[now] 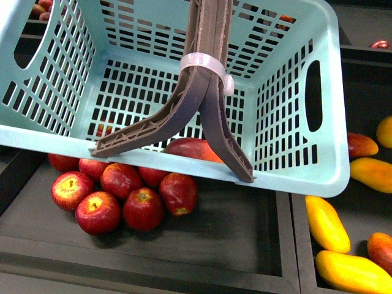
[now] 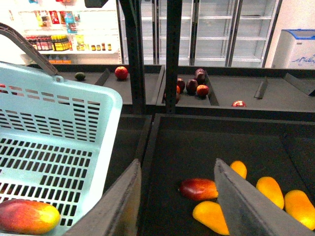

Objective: Pick mango and avocado into basket

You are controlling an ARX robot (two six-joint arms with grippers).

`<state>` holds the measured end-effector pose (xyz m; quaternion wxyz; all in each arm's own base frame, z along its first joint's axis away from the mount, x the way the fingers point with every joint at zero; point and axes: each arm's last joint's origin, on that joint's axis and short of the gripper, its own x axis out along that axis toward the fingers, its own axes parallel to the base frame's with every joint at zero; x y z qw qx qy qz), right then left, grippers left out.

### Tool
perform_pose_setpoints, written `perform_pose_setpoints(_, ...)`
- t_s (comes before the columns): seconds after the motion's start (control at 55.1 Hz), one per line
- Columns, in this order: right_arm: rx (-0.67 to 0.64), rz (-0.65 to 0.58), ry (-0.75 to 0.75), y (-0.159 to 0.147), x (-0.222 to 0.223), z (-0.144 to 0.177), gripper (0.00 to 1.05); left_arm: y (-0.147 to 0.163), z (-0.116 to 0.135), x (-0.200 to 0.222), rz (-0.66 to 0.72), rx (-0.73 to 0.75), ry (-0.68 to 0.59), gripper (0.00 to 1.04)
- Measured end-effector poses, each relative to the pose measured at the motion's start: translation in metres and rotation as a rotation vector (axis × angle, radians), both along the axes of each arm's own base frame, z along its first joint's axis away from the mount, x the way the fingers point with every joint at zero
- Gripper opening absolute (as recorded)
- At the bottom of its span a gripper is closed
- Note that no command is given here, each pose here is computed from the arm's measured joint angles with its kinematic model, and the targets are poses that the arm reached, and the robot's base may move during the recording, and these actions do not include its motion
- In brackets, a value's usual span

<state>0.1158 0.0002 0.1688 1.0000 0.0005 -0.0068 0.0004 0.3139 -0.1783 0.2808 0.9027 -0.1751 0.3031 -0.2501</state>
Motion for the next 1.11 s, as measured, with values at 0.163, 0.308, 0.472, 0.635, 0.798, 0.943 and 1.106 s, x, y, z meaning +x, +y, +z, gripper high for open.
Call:
perform_pose_setpoints(0.163, 0.000, 0.000, 0.000, 0.0000, 0.0000, 0.0000, 0.77, 0.0000, 0.0000, 0.0000, -0.001, -0.001, 0.001, 0.12)
perform_pose_setpoints(0.308, 0.001, -0.004, 0.002, -0.0001, 0.0000, -0.0001, 0.99, -0.0028, 0.0000, -0.0016, -0.012, -0.001, 0.001, 0.12)
perform_pose_setpoints(0.472, 0.001, -0.005, -0.003, -0.0003, -0.0003, 0.0003, 0.97, -0.0032, 0.0001, -0.0019, -0.018, -0.011, 0.007, 0.12)
perform_pose_setpoints(0.635, 0.000, -0.002, 0.000, -0.0002, -0.0002, 0.0000, 0.97, -0.0027, -0.0002, -0.0016, -0.013, -0.008, 0.006, 0.12)
perform_pose_setpoints(0.798, 0.000, -0.002, 0.000, -0.0002, -0.0002, 0.0000, 0.97, -0.0005, -0.0002, -0.0005, 0.003, 0.004, -0.003, 0.12)
perform_pose_setpoints(0.943, 0.000, -0.002, 0.001, -0.0001, -0.0002, -0.0001, 0.97, 0.0002, 0.0001, -0.0004, 0.004, 0.002, -0.003, 0.12)
perform_pose_setpoints(1.106, 0.000, -0.002, 0.000, -0.0001, -0.0003, 0.0000, 0.97, -0.0002, -0.0001, -0.0007, -0.003, -0.003, 0.001, 0.12)
